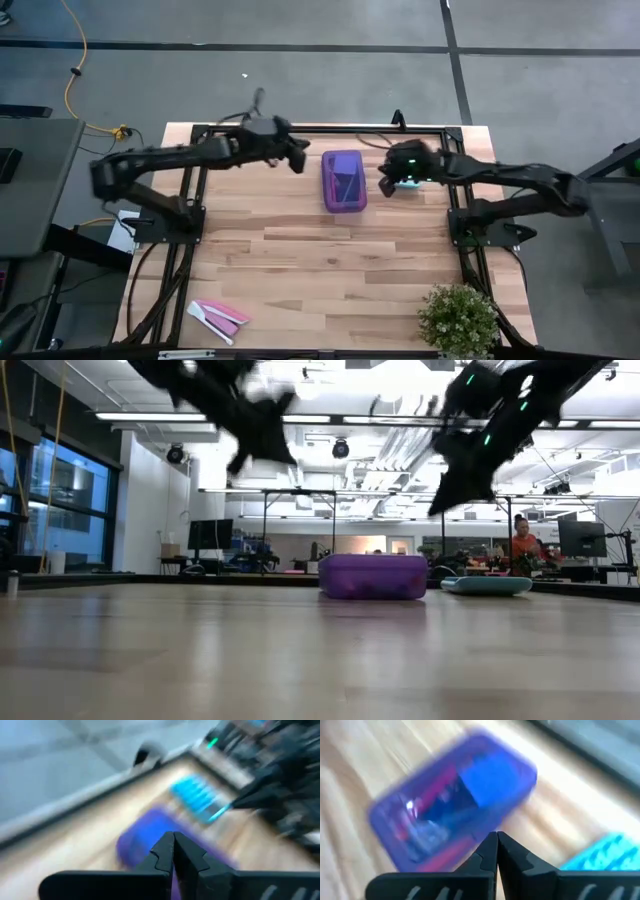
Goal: Pack school essentials
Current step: Return to Home Position
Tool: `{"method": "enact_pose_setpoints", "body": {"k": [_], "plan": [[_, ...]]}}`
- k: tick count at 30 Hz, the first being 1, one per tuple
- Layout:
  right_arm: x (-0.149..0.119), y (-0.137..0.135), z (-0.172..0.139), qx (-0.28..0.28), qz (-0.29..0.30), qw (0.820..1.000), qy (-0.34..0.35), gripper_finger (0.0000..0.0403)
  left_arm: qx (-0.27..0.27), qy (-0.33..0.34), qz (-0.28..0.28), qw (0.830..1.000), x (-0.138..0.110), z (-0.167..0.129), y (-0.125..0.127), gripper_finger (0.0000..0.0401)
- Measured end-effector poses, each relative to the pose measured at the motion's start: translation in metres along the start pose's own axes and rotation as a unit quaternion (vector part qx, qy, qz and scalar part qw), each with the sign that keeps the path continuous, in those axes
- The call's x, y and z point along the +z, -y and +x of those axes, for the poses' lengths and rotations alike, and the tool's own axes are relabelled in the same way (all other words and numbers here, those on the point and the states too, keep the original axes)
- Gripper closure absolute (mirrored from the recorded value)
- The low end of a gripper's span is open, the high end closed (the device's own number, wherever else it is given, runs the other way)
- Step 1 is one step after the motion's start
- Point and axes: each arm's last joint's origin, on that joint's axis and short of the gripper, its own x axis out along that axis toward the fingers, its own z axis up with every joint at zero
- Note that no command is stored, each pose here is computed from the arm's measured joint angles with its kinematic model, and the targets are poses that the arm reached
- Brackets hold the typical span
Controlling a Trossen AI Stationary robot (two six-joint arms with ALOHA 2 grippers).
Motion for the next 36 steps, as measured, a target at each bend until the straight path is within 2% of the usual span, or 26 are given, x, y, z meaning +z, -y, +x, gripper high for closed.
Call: {"method": "enact_pose_setpoints", "body": {"k": [3,7,11,15,18,22,26,32,36], "plan": [[0.010,-0.002,-0.033,0.024,-0.030,0.996,0.080,0.0403,-0.047,0.077,0.039,0.995,0.020,-0.043,0.018,0.0401],[0.017,-0.006,-0.077,0.075,-0.045,0.979,0.186,0.0403,-0.118,0.156,0.088,0.977,0.031,-0.100,0.042,0.0401],[0.017,-0.009,-0.112,0.147,-0.056,0.953,0.259,0.0403,-0.195,0.199,0.102,0.955,0.029,-0.142,0.064,0.0401],[0.014,-0.014,-0.136,0.218,-0.077,0.924,0.305,0.0403,-0.261,0.222,0.122,0.932,0.019,-0.166,0.088,0.0401],[0.012,-0.017,-0.148,0.249,-0.090,0.907,0.328,0.0403,-0.280,0.233,0.138,0.921,0.010,-0.177,0.104,0.0401],[0.010,-0.019,-0.153,0.253,-0.109,0.899,0.341,0.0403,-0.257,0.240,0.151,0.924,0.002,-0.181,0.112,0.0401],[0.009,-0.020,-0.153,0.252,-0.121,0.898,0.341,0.0403,-0.253,0.242,0.149,0.925,0.005,-0.179,0.110,0.0401],[0.009,-0.020,-0.153,0.257,-0.120,0.897,0.340,0.0403,-0.304,0.217,0.155,0.915,0.008,-0.171,0.102,0.0401],[0.009,-0.021,-0.153,0.270,-0.120,0.895,0.336,0.0403,-0.314,0.191,0.149,0.918,-0.003,-0.155,0.088,0.0401]]}}
